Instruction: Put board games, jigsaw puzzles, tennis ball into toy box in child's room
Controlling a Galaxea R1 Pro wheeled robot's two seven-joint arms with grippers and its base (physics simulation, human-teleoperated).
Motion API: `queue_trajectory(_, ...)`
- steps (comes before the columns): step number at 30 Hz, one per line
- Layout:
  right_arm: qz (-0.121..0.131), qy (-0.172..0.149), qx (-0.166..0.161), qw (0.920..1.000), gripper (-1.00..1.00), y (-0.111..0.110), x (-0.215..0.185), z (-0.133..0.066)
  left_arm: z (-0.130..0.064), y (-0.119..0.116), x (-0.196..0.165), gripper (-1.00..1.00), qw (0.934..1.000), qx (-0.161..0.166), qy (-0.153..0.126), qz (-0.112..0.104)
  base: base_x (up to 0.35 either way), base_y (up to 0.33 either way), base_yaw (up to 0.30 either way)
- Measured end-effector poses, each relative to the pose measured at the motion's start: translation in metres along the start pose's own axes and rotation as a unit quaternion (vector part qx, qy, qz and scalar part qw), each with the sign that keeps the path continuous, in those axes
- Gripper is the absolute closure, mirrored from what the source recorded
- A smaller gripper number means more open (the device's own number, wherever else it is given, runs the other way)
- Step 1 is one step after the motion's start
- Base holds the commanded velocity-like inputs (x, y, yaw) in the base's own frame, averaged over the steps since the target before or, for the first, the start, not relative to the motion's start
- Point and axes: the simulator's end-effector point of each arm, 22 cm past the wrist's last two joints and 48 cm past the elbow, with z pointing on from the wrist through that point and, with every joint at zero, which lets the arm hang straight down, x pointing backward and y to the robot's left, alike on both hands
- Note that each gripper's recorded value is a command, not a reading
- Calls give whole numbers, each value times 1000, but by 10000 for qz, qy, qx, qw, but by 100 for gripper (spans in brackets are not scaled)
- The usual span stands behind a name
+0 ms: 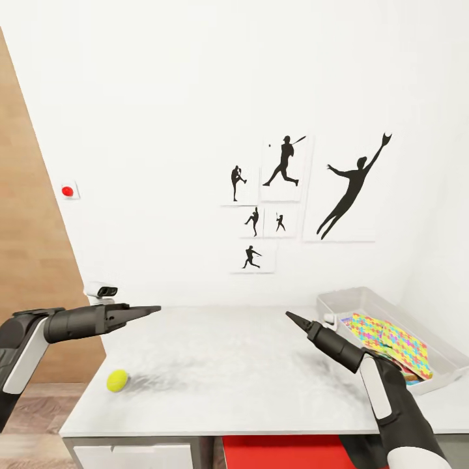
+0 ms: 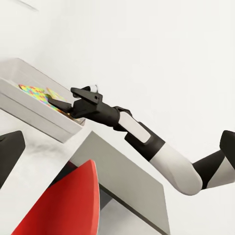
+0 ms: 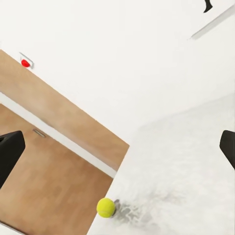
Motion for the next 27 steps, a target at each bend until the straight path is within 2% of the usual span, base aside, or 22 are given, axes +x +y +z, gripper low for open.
queue_trajectory(8,-15,9,7,10000,-100,0,0,1,1,1,0,-100,10000,11,-8,-17,-32,11,158)
queue_trajectory(18,3,14,17,10000,-100,-1,1,1,1,2,1,-100,10000,4,-10,-23,-215,140,259)
queue_trajectory(27,12,-11,-6,10000,-100,0,0,1,0,6,1,-100,10000,-27,-33,-72,-205,161,53)
